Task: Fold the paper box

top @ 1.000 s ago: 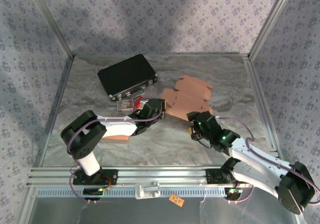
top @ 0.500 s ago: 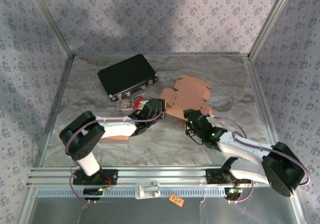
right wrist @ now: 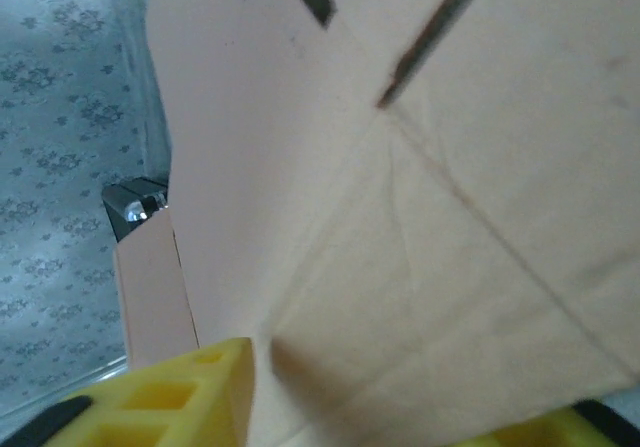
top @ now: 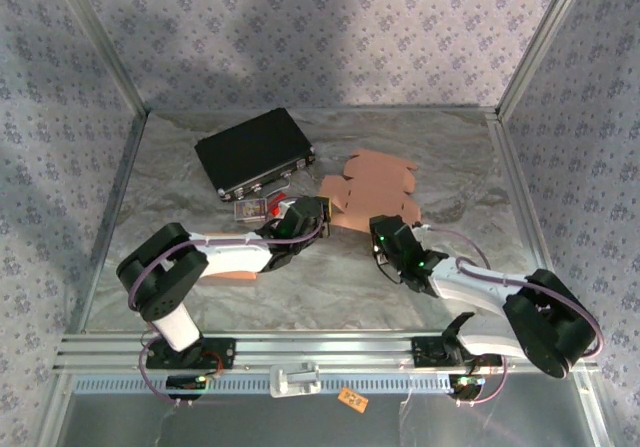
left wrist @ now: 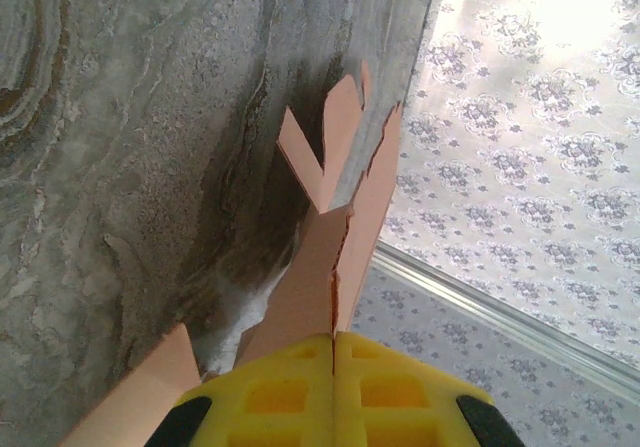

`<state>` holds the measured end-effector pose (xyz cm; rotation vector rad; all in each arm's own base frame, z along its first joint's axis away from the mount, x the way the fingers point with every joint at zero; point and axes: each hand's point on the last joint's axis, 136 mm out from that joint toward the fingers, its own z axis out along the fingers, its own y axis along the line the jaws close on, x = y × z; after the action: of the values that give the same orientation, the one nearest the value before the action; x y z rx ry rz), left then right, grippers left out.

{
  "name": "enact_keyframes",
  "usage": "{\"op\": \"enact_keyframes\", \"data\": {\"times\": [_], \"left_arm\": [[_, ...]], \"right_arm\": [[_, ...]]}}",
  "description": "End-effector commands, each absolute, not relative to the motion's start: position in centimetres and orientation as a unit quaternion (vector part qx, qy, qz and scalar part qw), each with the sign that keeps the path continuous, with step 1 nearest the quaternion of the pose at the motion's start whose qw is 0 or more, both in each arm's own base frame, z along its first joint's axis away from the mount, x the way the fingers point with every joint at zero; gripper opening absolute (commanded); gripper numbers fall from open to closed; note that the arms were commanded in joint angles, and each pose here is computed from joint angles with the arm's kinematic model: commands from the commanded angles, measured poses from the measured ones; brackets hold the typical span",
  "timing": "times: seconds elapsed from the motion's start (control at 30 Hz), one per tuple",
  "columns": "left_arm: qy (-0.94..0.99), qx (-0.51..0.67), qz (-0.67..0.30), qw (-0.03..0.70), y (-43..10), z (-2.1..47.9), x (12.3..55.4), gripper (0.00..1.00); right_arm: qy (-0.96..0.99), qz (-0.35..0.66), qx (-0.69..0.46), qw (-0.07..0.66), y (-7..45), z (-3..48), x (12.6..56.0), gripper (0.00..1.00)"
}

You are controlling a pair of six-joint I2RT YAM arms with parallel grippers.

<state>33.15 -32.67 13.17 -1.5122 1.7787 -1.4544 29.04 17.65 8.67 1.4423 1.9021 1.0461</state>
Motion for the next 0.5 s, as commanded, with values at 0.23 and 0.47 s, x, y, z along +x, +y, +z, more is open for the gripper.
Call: {"op": "enact_keyframes", "data": {"times": [0.23,0.47], "left_arm": [[0.607,-0.562,-0.535,0.172,-32.4,14.6,32.8,0.00],[0.615,-0.555,-0.533,0.171,-32.1,14.9,32.4,0.19]], "right_arm": [[0.677,0.403,0.533,0.309,16.3,11.6,30.9,0.22],[0.675,0.408,0.518,0.331,15.3,15.5,32.5,0.00]]}}
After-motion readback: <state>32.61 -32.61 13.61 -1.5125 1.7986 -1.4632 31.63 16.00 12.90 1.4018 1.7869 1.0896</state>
